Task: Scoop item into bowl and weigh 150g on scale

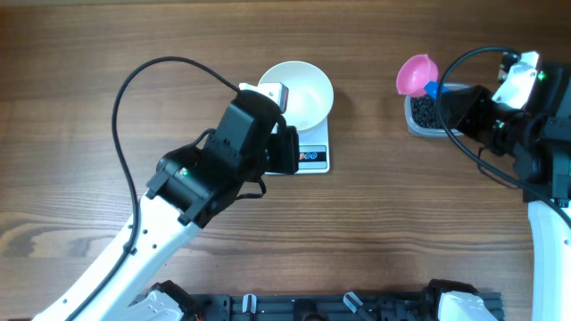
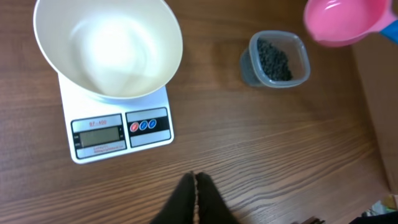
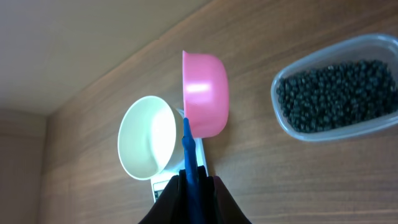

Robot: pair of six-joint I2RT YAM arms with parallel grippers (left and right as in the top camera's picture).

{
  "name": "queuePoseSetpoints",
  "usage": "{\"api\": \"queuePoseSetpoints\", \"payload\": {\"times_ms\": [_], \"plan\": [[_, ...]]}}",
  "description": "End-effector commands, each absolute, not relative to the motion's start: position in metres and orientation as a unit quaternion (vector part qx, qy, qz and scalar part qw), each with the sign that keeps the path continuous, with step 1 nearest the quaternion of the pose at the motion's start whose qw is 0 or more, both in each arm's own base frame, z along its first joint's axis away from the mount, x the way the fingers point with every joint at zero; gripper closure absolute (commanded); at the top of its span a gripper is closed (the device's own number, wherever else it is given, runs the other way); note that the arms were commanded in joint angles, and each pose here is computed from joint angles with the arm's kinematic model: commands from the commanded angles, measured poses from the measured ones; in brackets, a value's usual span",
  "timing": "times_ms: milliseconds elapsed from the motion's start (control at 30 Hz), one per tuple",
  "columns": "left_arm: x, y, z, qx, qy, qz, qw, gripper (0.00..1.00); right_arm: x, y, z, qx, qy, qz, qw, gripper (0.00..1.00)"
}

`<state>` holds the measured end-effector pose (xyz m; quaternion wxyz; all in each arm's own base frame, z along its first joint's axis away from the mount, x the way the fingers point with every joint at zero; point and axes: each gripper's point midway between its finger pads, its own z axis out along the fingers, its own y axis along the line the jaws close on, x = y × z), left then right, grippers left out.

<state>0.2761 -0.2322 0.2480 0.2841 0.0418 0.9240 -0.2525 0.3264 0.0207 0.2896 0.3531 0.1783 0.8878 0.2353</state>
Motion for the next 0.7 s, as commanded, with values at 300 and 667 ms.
{"api": "queuePoseSetpoints", "payload": {"times_ms": [300, 667], "plan": [[0.286, -0.247, 0.209, 0.048, 0.943, -0.231, 0.234, 0.96, 0.325, -0.014, 0.293, 0.216, 0.889, 0.142, 0.379, 0.96], [0.277, -0.231, 0.13, 0.042, 0.971, -0.142, 0.186, 0.96, 0.325, -0.014, 0.293, 0.206, 0.891, 0.139, 0.381, 0.96]]}}
